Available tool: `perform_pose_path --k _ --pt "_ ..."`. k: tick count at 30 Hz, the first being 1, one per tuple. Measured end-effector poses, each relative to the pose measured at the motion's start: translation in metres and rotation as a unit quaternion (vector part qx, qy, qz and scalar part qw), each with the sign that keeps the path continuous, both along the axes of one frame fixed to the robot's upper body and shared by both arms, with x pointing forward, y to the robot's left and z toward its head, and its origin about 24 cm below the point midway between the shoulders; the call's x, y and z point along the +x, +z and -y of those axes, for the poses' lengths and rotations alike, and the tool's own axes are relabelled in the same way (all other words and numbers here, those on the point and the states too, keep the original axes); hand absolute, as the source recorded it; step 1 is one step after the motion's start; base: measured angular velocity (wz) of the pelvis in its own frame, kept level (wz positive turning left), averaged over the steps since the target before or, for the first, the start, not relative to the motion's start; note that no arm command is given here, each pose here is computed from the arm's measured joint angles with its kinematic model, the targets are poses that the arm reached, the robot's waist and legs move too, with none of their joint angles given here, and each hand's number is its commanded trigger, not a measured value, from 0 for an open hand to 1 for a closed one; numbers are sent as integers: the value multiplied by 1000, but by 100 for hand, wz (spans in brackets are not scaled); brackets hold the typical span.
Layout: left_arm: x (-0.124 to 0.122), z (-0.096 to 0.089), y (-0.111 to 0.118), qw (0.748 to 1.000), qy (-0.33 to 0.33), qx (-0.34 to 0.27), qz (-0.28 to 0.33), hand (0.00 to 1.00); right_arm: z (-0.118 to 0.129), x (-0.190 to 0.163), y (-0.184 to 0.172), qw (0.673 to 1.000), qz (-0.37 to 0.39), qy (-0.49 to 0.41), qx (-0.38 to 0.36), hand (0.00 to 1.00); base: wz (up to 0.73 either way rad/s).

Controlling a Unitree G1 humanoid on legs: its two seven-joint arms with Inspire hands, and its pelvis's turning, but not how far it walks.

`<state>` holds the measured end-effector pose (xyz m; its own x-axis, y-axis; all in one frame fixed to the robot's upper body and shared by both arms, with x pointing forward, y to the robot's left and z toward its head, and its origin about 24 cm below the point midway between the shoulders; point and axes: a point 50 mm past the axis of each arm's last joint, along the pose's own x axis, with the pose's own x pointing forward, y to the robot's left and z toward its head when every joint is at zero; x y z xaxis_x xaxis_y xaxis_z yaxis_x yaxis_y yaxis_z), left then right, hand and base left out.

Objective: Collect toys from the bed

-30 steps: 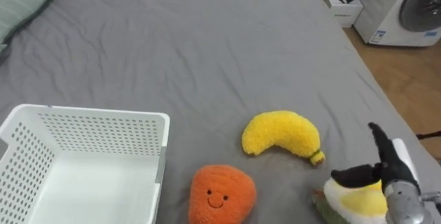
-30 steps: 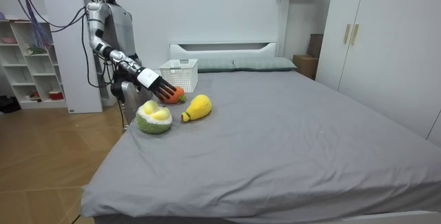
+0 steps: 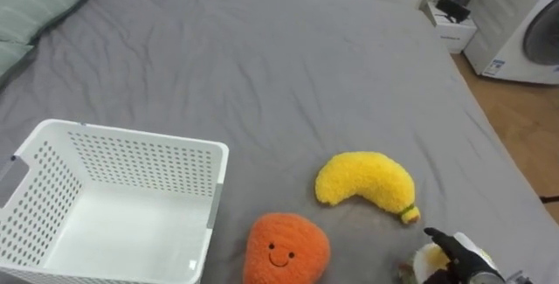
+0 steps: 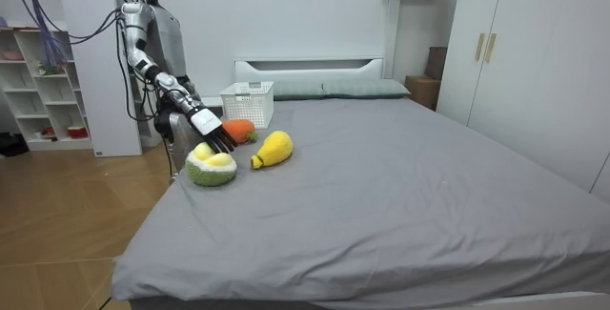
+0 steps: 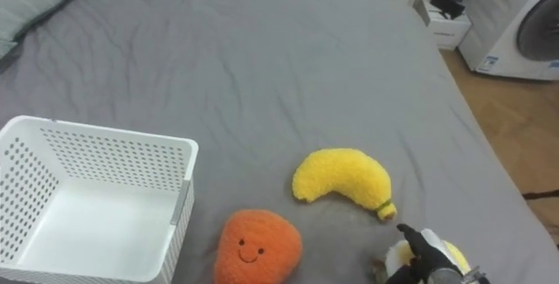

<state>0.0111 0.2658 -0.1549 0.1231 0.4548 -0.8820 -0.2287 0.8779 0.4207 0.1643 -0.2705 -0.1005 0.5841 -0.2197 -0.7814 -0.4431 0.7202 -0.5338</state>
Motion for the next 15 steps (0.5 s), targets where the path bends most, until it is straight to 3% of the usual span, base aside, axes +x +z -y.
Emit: perform_pose_path --k 8,15 --pt "3 -1 0 1000 -7 3 2 0 3 -9 -8 994 -41 61 -80 0 8" --pt "8 1 0 999 -37 8 -3 0 3 -22 -16 969 -71 146 -186 0 2"
